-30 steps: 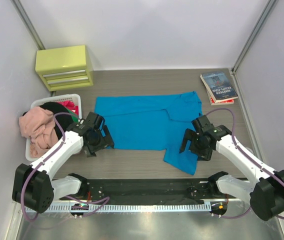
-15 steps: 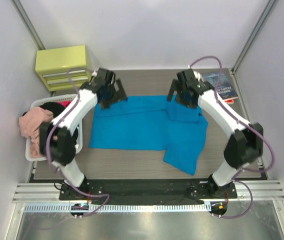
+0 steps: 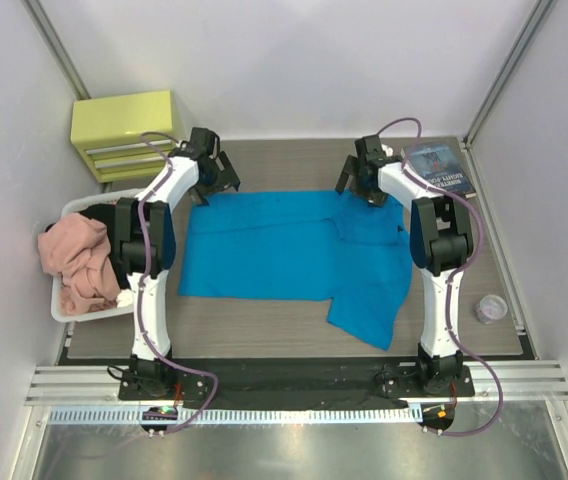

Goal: Fold and stack the t-shirts
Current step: Grap the side of the flattened tshirt closest away from the robot with both arms

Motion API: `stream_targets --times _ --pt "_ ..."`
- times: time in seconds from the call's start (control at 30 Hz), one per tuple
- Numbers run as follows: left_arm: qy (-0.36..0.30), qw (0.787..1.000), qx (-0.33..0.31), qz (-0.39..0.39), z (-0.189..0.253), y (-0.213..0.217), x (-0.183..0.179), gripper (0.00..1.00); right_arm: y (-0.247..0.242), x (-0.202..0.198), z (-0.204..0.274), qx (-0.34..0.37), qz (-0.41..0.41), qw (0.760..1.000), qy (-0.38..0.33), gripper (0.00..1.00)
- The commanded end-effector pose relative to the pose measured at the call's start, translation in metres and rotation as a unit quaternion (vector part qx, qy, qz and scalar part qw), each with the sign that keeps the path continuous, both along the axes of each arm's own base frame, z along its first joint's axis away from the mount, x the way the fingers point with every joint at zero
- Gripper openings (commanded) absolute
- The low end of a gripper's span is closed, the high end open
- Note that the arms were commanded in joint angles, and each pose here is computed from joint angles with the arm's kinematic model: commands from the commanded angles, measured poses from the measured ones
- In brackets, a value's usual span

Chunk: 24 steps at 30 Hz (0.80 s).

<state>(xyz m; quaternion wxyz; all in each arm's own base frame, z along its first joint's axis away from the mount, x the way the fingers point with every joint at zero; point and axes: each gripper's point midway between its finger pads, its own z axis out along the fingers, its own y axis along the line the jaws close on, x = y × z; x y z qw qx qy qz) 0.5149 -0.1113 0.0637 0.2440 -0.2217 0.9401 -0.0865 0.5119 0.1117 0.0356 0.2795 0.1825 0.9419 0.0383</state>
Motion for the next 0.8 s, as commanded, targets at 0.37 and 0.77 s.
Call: stream_targets --times 0.37,0.77 --pt "0.023 0.999 -0.01 0.025 -0.051 -0.001 0.005 0.95 -0.006 0.009 -0.044 -0.004 0.01 1.0 0.007 1.0" --pt "0.016 0.999 -0.042 0.025 -0.069 -0.013 0.06 0.94 -0.019 0.079 -0.051 0.02 0.018 0.999 -0.033 1.0"
